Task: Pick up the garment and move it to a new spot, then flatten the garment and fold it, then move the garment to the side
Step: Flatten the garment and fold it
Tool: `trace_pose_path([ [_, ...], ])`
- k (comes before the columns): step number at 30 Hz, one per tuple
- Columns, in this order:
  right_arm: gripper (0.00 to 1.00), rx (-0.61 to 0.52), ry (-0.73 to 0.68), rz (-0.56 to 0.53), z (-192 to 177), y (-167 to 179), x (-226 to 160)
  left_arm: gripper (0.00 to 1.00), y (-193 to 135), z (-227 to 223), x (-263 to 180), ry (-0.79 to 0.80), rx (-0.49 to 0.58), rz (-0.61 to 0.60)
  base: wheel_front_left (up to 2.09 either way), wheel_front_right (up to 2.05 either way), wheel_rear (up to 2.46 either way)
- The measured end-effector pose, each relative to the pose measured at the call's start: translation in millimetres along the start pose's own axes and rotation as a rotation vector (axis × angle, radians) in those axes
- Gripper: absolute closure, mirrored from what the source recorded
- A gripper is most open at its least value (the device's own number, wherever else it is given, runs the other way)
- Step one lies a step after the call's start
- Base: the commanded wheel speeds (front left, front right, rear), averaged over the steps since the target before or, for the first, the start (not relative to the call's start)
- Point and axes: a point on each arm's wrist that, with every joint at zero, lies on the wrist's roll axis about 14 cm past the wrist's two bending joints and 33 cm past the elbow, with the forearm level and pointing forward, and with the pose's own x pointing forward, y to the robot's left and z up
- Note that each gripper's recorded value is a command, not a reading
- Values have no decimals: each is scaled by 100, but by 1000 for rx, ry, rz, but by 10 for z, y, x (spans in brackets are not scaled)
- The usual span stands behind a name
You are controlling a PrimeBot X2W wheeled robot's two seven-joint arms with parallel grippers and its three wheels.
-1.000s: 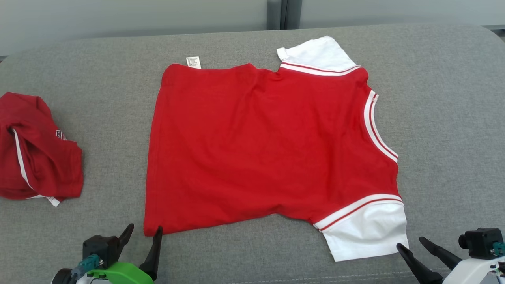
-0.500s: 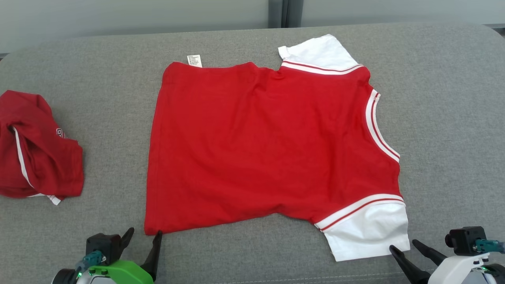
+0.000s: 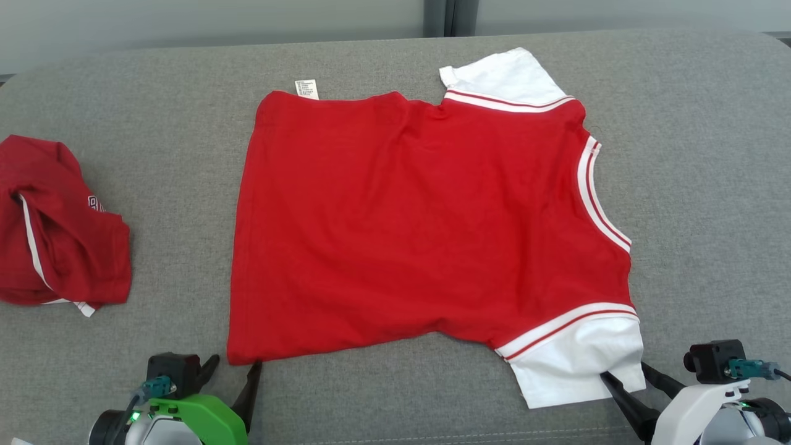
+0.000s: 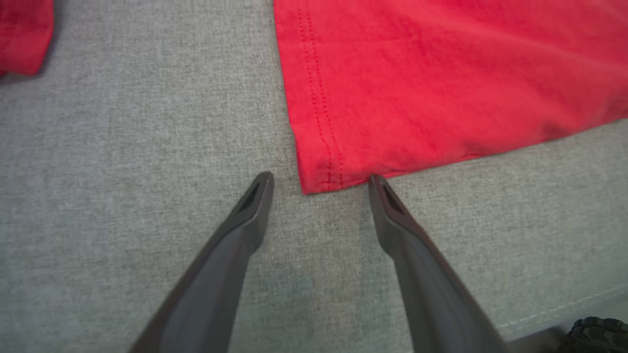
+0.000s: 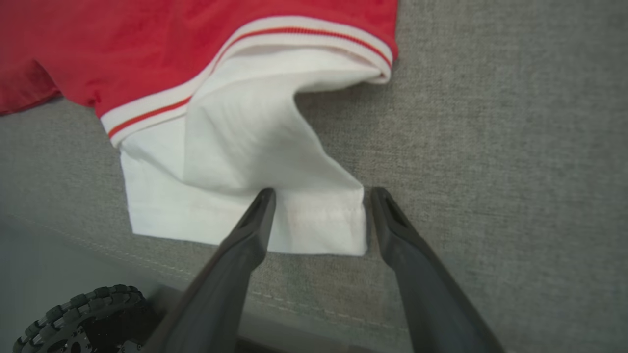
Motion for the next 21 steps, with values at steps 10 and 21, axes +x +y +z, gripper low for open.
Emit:
trace_pose_path([
  [10,100,6,10,14,-4,22,75,59,0,63,103,-3,2,-6,0,0,0],
  [21,100,60,21,65,-28,125,105,100,-22,63,128,-1,-7,-18,0,0,0],
])
